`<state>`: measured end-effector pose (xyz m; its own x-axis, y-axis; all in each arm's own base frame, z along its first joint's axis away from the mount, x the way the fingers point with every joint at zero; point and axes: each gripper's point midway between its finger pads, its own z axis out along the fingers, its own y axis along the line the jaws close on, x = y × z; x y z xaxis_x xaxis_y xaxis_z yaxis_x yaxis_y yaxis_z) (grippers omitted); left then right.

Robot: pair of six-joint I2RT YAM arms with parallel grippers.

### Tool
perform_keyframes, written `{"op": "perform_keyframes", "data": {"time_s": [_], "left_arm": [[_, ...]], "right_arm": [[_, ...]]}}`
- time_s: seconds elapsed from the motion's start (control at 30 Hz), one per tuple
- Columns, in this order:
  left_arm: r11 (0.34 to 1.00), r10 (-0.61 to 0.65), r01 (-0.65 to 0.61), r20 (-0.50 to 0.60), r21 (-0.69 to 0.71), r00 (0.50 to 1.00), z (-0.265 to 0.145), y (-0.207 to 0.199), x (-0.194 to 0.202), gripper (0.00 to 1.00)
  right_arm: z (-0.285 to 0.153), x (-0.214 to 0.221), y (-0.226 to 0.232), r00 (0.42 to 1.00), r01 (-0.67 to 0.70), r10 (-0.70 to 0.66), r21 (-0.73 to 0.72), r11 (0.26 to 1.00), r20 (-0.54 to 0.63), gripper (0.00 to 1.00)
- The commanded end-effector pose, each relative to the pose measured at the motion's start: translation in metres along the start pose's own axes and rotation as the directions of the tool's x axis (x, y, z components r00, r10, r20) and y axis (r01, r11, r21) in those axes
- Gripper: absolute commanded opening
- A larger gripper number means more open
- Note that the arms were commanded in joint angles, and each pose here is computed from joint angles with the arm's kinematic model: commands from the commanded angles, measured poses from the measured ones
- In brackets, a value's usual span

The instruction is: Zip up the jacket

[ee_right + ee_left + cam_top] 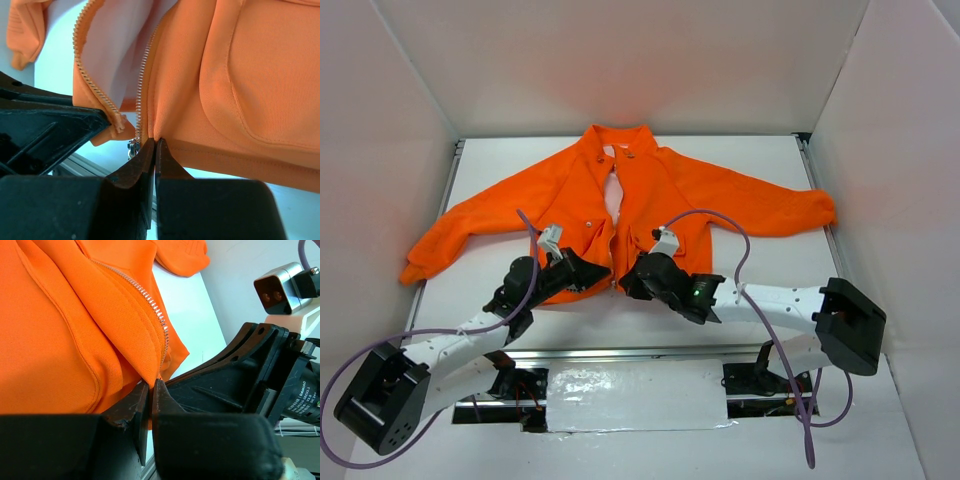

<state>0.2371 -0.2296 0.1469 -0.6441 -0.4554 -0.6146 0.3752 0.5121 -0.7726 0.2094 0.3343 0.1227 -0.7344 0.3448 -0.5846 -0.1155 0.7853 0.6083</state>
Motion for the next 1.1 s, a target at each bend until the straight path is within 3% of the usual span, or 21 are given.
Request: {"op": "perform_keyframes", "data": {"time_s": [0.0,0.57,1.07], "left_arm": [[0.996,0.025,-0.028,0.045,0.087,0.999,0.002,-0.02,-0.01,0.0],[0.997,0.0,-0.001,0.02,0.073,1.0,-0.001,-0.011,0.002,0.0],[0.992,-0.029,0.023,0.042,0.122,0.999,-0.004,-0.027,-0.006,0.0]], "right_arm": [[-0.012,-0.013,0.028,0.998,-0.021,0.027,-0.12,0.993,0.048,0.0],[-0.013,-0.015,0.024,0.998,-0.017,0.024,-0.113,0.993,0.063,0.0],[-0.014,-0.015,0.025,0.997,-0.012,0.02,-0.128,0.992,0.069,0.0]]}}
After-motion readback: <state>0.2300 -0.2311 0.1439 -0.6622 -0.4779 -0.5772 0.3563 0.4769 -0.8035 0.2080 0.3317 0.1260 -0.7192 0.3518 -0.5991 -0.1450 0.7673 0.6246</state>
